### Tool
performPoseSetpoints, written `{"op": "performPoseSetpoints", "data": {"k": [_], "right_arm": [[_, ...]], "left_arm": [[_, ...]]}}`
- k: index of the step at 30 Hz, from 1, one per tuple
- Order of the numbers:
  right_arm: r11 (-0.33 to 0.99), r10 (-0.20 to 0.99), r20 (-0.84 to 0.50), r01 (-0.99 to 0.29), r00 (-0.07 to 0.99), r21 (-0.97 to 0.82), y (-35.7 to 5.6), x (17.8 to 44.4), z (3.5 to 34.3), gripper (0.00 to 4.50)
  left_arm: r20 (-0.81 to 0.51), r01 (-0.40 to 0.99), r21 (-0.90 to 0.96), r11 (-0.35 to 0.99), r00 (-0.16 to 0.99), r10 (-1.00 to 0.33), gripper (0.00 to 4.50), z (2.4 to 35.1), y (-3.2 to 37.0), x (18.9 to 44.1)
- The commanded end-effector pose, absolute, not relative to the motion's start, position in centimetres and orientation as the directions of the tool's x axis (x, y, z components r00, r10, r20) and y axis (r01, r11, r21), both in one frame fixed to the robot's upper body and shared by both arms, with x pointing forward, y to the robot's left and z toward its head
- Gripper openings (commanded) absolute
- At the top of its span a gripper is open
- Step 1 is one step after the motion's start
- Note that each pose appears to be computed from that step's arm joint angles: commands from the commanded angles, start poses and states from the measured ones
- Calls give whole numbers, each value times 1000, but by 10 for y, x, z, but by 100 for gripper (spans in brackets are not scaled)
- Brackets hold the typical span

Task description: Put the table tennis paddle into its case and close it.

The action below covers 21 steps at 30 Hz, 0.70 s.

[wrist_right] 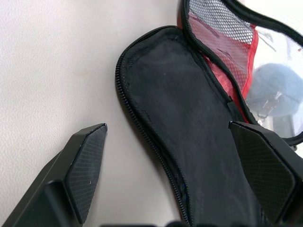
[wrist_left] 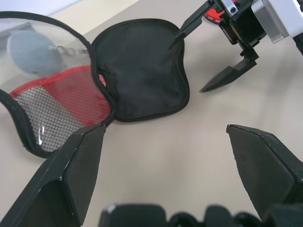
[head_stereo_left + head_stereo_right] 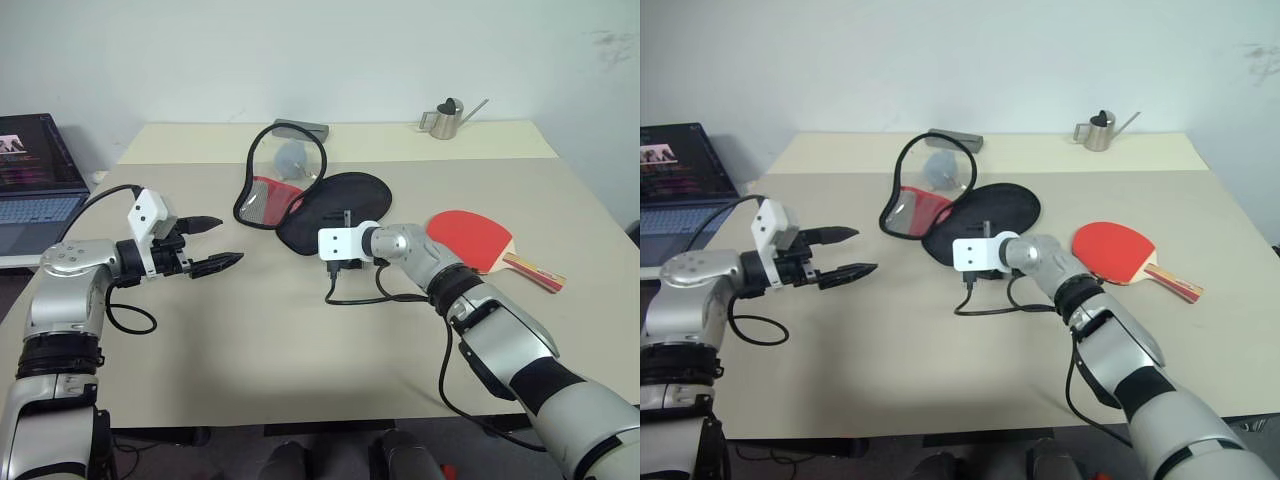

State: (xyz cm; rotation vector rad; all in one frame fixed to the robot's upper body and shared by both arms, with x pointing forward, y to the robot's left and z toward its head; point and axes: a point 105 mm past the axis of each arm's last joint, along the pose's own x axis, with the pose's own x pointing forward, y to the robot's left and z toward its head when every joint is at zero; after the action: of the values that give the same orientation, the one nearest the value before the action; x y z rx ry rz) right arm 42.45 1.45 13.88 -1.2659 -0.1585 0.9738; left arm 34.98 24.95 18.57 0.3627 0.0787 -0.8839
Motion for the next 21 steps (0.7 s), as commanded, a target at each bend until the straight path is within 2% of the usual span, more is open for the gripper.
{"op": "performPoseSetpoints", "data": {"k": [1, 9, 10, 12, 21], "right_arm": [[-6, 715, -323, -457, 620, -889, 31, 425, 160, 449], [-23, 702, -320, -429, 636, -903, 43, 425, 155, 449], [-26, 700, -320, -425, 638, -905, 44, 425, 154, 432], [-23, 701, -325, -435, 635, -900, 46, 424, 151, 386], [-30, 710, -347, -467, 612, -884, 48, 419, 139, 59]], "left_arm": [[-181, 764, 318, 561, 630, -755, 450, 201, 245, 351], [-176, 761, 324, 562, 632, -754, 450, 202, 244, 353], [-175, 760, 325, 563, 633, -754, 450, 203, 244, 353], [-172, 758, 326, 564, 635, -753, 450, 203, 244, 354], [-169, 756, 328, 567, 637, -752, 450, 204, 243, 353]]}}
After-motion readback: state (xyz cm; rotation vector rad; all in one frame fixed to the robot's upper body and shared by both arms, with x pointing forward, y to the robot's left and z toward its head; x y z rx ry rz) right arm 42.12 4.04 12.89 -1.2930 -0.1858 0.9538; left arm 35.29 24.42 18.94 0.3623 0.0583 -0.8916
